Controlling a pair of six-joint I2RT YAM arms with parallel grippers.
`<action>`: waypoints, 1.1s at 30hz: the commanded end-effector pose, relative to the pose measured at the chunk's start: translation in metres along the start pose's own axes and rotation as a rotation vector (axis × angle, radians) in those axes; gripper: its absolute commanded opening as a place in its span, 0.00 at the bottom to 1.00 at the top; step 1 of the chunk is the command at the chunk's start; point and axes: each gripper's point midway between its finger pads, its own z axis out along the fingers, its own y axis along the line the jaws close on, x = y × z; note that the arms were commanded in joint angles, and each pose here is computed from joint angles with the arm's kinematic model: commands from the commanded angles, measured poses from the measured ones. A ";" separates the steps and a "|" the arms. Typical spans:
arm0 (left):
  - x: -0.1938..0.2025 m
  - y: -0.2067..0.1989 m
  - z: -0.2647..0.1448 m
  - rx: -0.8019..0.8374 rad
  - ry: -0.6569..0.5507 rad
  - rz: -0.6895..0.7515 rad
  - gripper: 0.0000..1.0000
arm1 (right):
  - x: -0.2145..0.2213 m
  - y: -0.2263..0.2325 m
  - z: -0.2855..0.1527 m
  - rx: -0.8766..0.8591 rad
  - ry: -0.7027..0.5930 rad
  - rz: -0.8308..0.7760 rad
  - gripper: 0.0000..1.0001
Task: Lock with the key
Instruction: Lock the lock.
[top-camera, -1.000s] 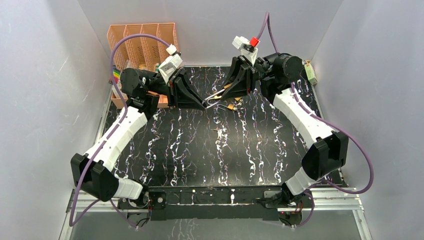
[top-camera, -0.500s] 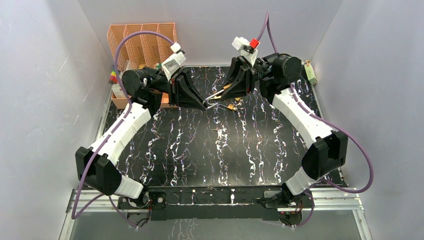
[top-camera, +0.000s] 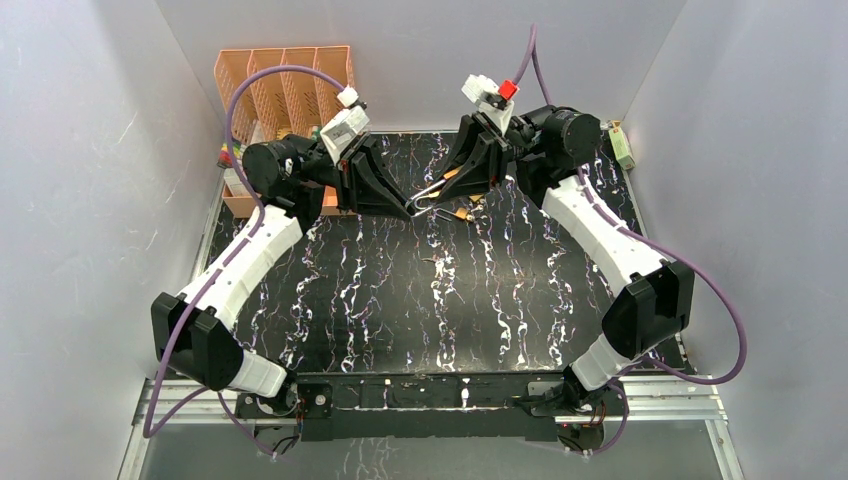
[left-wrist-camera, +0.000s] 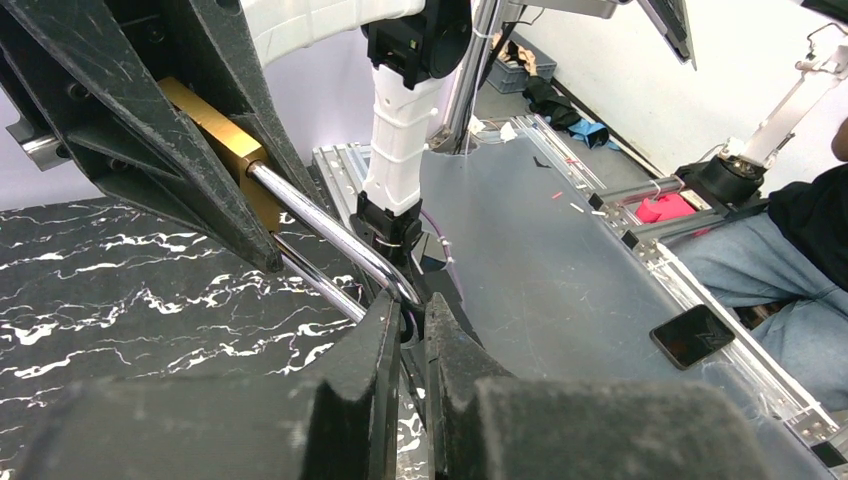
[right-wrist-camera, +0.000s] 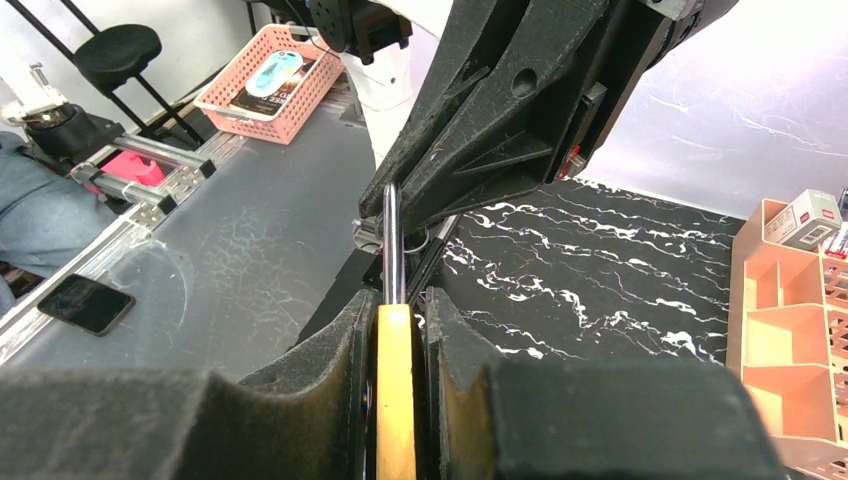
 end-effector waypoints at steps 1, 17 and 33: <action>-0.029 0.037 0.034 -0.072 -0.256 0.077 0.00 | -0.044 0.003 0.054 -0.025 -0.217 -0.088 0.00; -0.038 0.065 0.048 -0.039 -0.317 0.093 0.00 | -0.031 0.009 0.087 -0.092 -0.253 -0.057 0.00; -0.030 0.075 0.046 -0.083 -0.349 0.097 0.00 | -0.045 0.014 0.096 -0.125 -0.279 -0.089 0.00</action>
